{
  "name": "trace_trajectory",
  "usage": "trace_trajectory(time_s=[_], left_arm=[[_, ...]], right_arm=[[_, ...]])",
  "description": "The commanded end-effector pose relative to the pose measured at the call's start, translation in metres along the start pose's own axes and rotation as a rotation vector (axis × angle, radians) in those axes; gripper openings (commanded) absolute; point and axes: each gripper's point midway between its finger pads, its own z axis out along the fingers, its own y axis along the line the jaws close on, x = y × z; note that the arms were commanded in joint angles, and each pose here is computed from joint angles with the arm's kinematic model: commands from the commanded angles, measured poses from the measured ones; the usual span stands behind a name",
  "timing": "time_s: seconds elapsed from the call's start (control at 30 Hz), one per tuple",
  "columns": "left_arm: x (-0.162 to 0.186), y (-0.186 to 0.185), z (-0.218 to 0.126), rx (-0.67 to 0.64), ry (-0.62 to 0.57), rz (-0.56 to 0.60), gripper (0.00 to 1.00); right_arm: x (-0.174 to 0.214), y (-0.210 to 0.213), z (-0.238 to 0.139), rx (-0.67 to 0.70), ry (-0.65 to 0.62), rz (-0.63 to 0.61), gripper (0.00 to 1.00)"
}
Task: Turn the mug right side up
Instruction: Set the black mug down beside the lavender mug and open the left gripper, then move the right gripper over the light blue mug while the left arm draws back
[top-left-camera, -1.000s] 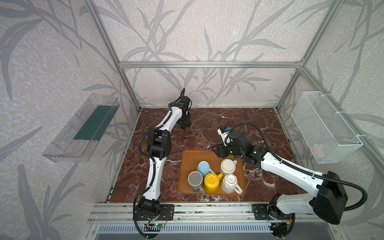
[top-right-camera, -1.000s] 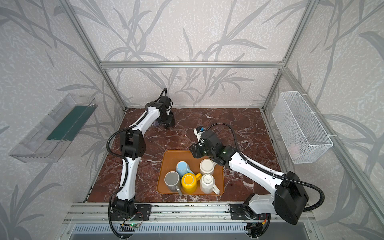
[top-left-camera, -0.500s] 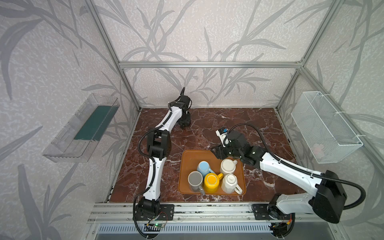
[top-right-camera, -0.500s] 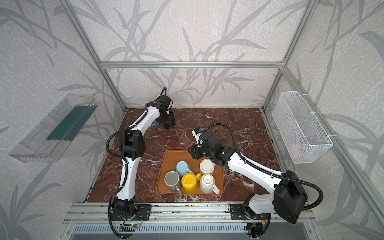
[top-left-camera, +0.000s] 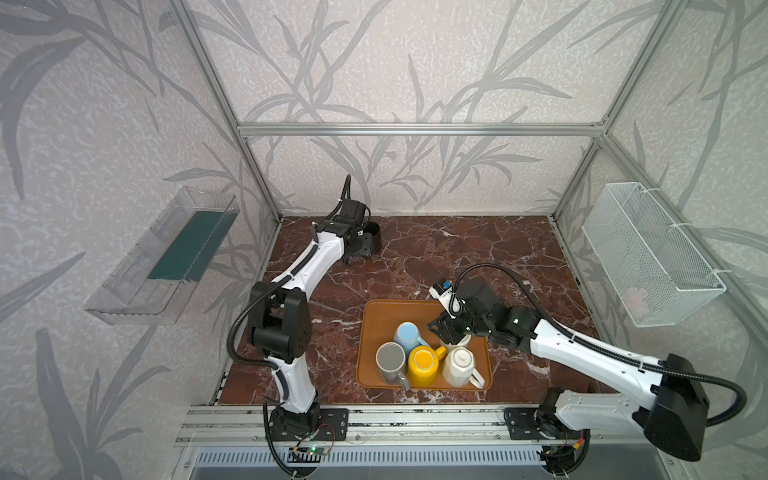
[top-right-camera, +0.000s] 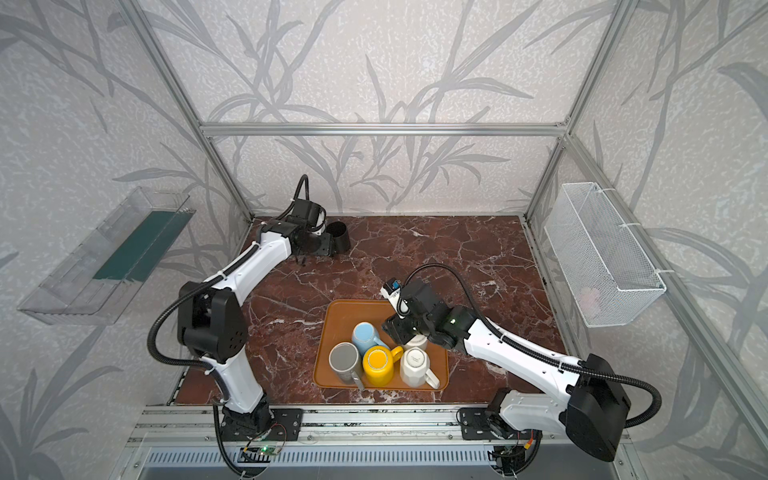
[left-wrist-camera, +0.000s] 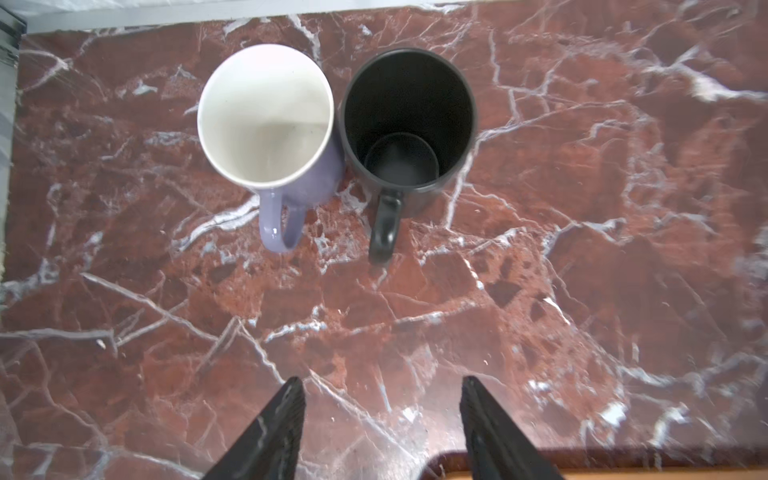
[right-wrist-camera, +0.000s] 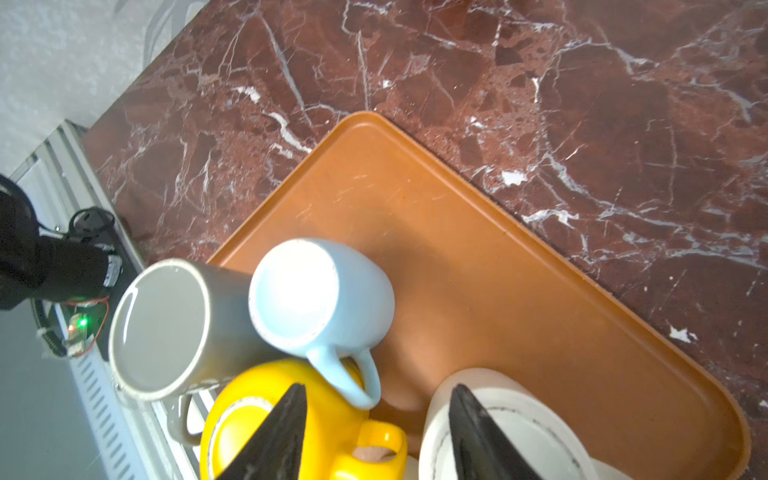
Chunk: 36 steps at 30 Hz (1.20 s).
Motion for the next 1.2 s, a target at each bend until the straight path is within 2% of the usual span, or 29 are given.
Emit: trace_trajectory(time_s=[0.0,0.17,0.47,0.67,1.17], left_arm=[[-0.001,-0.01,-0.02,0.089,-0.103,-0.07,0.62],[0.029,-0.018,-0.045,0.186,-0.146,-0.109,0.62],[0.077,-0.041,-0.052,0.37,-0.147,-0.141,0.63],[0.087,-0.054,-0.069,0.441,-0.155,-0.086,0.63],[0.092,-0.06,-0.085,0.459,-0.16,-0.028,0.63]], right_arm=[[0.012,0.008,-0.008,-0.027,0.031,-0.06,0.57],[0.017,0.007,-0.005,-0.011,0.055,-0.083,0.57],[0.018,0.02,0.009,-0.074,0.069,-0.133,0.58],[0.024,0.025,0.014,-0.087,0.085,-0.166,0.59],[0.023,0.026,0.041,-0.005,0.164,-0.192,0.58]])
